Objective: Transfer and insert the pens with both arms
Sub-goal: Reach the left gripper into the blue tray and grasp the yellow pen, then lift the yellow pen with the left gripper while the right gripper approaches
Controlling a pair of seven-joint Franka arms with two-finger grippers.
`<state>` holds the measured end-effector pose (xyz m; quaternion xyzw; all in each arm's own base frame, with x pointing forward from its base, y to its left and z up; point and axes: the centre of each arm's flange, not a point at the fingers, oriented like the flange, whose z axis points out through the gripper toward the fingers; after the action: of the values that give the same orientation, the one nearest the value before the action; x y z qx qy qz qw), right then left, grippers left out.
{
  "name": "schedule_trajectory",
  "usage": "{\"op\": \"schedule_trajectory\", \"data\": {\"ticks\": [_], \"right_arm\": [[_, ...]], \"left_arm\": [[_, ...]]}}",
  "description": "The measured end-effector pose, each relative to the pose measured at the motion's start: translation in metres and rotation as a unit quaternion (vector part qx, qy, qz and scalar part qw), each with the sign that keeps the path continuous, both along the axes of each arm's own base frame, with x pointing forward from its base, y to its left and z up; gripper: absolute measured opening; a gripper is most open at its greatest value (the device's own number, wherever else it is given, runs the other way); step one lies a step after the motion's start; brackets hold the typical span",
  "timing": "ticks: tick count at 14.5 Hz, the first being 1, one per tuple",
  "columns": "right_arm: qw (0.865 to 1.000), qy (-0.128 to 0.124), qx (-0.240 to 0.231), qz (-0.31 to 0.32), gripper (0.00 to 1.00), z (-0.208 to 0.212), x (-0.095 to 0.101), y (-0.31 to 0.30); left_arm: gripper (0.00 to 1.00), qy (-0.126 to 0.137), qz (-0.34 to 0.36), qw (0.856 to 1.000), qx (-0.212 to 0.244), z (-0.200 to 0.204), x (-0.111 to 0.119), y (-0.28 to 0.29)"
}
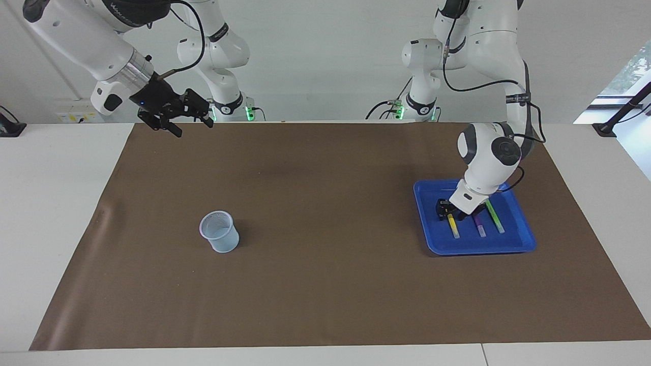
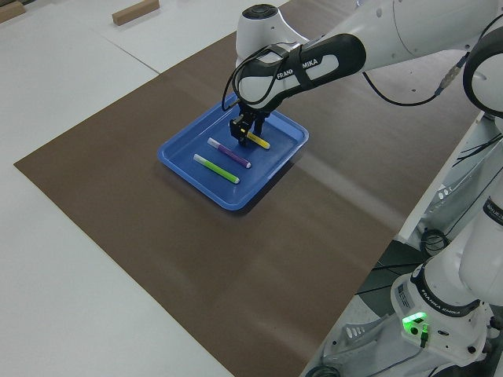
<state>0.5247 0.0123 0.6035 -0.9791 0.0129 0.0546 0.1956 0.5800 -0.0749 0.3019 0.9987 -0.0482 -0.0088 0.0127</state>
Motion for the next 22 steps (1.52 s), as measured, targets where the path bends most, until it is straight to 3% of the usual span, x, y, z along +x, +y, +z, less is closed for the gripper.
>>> {"op": "schedule_trajectory", "data": {"ticks": [3,8,14,18,22], "right_arm": [[1.000,0.005,0.020,-0.002,1.00,-0.003,-0.002,0.004],[0.998,0.018,0.057,-0.010,1.00,-0.016,-0.014,0.008],[0.992,0.014,0.114,-0.046,1.00,-0.028,-0.021,0.015],[0.982,0.006,0.166,-0.092,1.00,-0.032,-0.022,0.023],[0.963,0.013,0.234,-0.134,1.00,-0.049,-0.021,0.037]], "left_arm": [[0.17,-0.003,0.013,1.000,0.000,0.002,0.001,0.000],[0.17,-0.011,0.044,0.999,-0.001,0.014,0.003,0.000],[0.17,0.001,0.179,0.984,-0.003,0.104,0.001,-0.018],[0.17,0.017,0.296,0.953,-0.058,0.134,-0.003,-0.079],[0.17,0.052,0.429,0.894,-0.116,0.165,-0.010,-0.146]]}}
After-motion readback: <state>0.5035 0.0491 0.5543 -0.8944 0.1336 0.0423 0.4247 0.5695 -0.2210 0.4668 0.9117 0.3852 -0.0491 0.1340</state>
